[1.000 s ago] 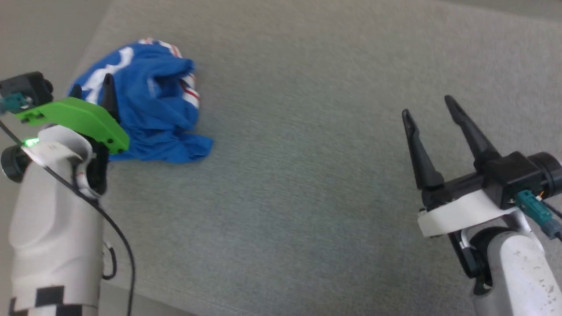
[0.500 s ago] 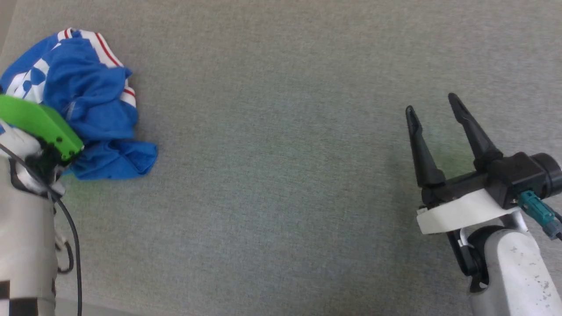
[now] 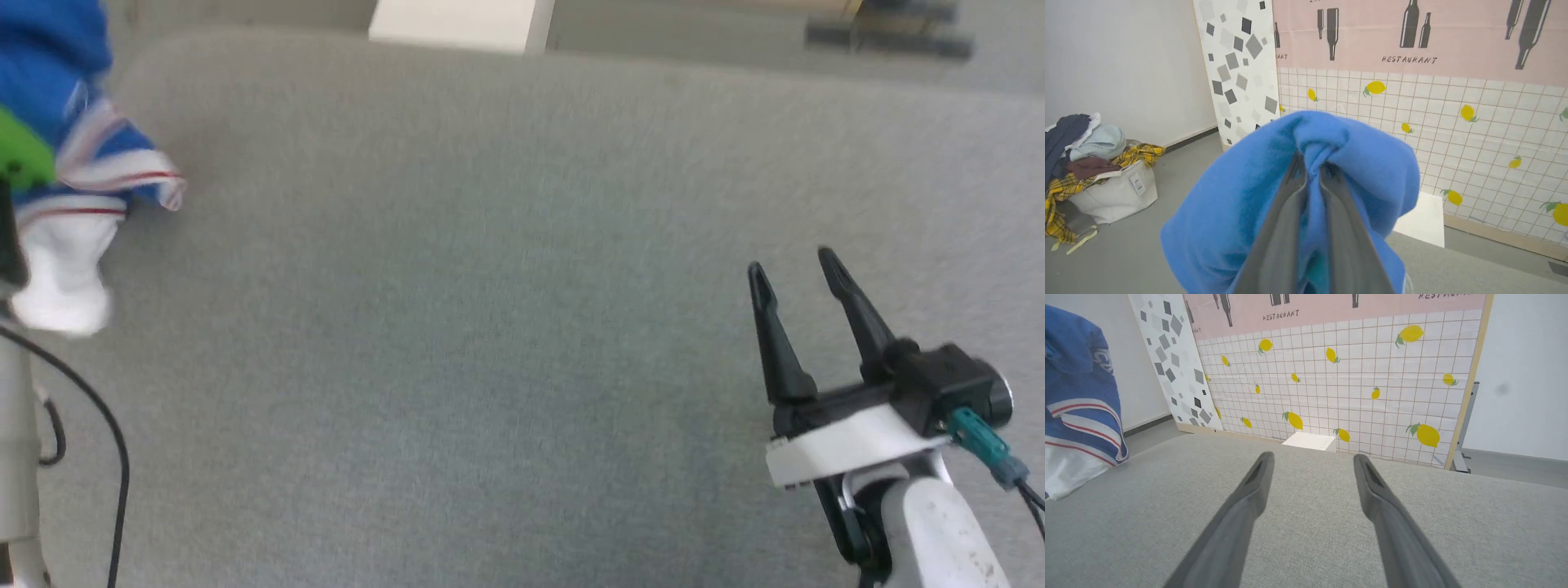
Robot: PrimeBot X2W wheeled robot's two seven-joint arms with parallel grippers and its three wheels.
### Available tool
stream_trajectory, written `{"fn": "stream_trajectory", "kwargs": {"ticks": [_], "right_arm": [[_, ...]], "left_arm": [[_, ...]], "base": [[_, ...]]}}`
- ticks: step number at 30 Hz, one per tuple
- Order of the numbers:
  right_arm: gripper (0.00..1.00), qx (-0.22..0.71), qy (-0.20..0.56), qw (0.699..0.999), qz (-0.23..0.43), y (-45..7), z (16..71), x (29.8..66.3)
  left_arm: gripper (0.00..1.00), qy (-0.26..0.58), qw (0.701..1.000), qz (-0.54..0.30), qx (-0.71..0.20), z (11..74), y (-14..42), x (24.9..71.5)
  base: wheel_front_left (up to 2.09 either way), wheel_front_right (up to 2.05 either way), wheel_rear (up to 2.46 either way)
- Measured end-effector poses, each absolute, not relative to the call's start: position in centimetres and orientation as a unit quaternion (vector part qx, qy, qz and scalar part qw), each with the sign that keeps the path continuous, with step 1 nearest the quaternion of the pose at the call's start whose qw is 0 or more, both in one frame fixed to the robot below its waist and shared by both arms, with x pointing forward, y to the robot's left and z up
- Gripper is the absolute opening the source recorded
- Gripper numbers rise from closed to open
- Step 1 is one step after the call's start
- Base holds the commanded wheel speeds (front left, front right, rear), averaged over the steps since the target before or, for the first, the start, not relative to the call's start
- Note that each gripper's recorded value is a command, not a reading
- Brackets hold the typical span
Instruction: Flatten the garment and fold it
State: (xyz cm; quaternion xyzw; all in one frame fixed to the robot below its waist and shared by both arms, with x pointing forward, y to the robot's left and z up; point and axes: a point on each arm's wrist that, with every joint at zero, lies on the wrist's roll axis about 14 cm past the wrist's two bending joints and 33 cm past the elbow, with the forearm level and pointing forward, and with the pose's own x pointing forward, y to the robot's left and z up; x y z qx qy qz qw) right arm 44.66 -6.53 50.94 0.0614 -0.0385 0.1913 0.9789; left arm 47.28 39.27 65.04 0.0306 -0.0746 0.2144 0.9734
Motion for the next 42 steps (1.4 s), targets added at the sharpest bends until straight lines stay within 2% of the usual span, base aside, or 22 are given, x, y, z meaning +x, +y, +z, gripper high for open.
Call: {"fn": "stream_trajectory", "kwargs": {"ticks": [4,7,16,20,24,25,26,30,33,34,35,38,42], "right_arm": [[1.0,0.065,-0.061,0.981,0.17,-8.2,53.0,42.9],[1.0,0.062,-0.075,0.983,0.154,-9.5,54.2,41.9],[1.0,0.051,-0.099,0.99,0.088,-14.5,56.0,39.0],[1.0,0.046,-0.105,0.992,0.059,-16.5,56.6,37.9],[1.0,0.046,-0.107,0.992,0.037,-17.9,56.7,36.9],[1.0,0.045,-0.106,0.993,0.022,-18.9,56.7,36.3],[1.0,0.045,-0.104,0.993,0.018,-19.2,56.6,36.2],[1.0,0.043,-0.099,0.994,0.005,-20.0,56.3,35.8],[1.0,0.042,-0.094,0.995,0.001,-20.3,56.0,35.8],[1.0,0.042,-0.092,0.995,0.001,-20.3,55.9,35.8],[1.0,0.042,-0.091,0.995,0.001,-20.2,55.9,35.8],[1.0,0.044,-0.086,0.995,0.005,-19.9,55.6,36.0],[1.0,0.045,-0.079,0.996,0.014,-19.3,55.3,36.1]], "left_arm": [[0.0,-0.18,0.972,0.143,0.051,72.5,34.2,47.0],[0.0,-0.22,0.971,0.078,0.053,75.2,29.0,47.3],[0.0,-0.213,0.967,-0.137,-0.014,74.4,11.5,48.4],[0.0,-0.14,0.967,-0.212,-0.032,69.7,5.2,48.2],[0.0,0.004,0.967,-0.254,-0.034,61.0,1.2,47.7],[0.0,0.154,0.95,-0.273,-0.007,52.7,-0.4,46.0],[0.0,0.2,0.94,-0.278,0.005,50.1,-0.6,45.1],[0.0,0.335,0.898,-0.283,0.043,43.5,-0.3,42.3],[0.0,0.403,0.867,-0.289,0.046,40.6,-0.1,40.2],[0.37,0.417,0.86,-0.289,0.043,40.2,0.0,39.8],[1.0,0.427,0.856,-0.289,0.039,39.9,0.1,39.4],[1.0,0.4,0.869,-0.291,0.005,41.0,-0.3,39.7],[1.0,0.248,0.927,-0.27,-0.08,47.0,0.1,42.9]], "base": [[0.0,0.0,0.0],[0.0,0.0,0.0],[0.0,0.0,0.0],[0.0,0.0,0.0],[0.0,0.0,0.0],[0.0,0.0,0.0],[0.0,0.0,0.0],[0.0,0.0,0.0],[0.0,0.0,0.0],[0.0,0.0,0.0],[0.0,0.0,0.0],[0.0,0.0,0.0],[0.0,0.0,0.0]]}}
